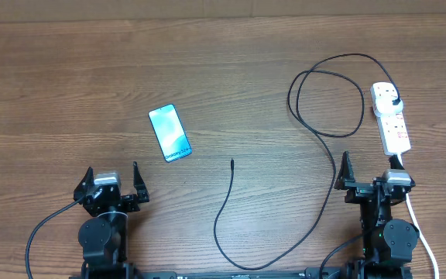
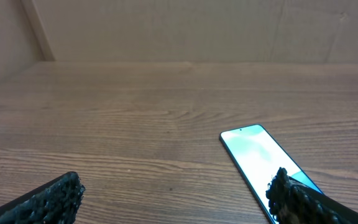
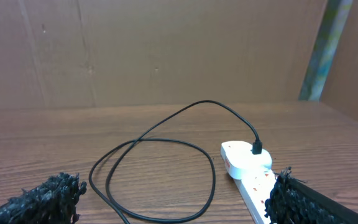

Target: Plug charger to phone and switch on socket

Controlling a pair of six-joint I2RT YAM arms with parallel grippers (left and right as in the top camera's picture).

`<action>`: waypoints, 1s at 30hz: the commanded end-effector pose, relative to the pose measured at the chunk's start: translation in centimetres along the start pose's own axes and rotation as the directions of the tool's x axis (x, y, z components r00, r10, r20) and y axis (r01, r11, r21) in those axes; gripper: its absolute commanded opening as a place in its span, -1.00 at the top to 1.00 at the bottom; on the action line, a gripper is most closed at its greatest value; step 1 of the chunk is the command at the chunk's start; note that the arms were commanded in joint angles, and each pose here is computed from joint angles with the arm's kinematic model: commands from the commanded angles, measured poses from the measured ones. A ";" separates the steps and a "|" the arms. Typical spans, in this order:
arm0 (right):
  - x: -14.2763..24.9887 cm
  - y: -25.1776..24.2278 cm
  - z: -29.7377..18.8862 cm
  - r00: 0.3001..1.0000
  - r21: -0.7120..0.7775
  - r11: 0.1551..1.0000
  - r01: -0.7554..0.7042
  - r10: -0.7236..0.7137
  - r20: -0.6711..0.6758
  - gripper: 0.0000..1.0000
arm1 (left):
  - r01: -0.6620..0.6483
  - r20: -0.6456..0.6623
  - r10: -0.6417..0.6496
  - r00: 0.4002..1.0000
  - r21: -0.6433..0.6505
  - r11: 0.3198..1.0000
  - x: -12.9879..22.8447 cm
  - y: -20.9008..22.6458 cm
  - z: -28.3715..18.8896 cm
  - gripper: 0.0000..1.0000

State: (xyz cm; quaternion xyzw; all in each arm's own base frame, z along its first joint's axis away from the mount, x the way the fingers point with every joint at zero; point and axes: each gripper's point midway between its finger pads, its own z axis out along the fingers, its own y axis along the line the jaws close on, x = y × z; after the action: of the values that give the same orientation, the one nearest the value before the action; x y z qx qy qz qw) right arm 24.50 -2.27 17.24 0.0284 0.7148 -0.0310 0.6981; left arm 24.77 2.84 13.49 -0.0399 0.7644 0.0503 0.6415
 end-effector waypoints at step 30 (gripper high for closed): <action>0.3 -0.1 0.1 1.000 0.009 1.000 0.005 -0.005 -0.002 -1.00 | 0.017 -0.004 -0.017 1.000 0.052 0.998 0.2 -0.9 0.0 -0.99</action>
State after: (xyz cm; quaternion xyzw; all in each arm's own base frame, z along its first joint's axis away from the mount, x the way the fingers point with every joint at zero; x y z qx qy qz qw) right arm 24.50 -2.27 17.25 0.0284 0.7146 -0.0310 0.6982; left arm 24.80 2.48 13.43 -0.0334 0.7657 0.0423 0.6410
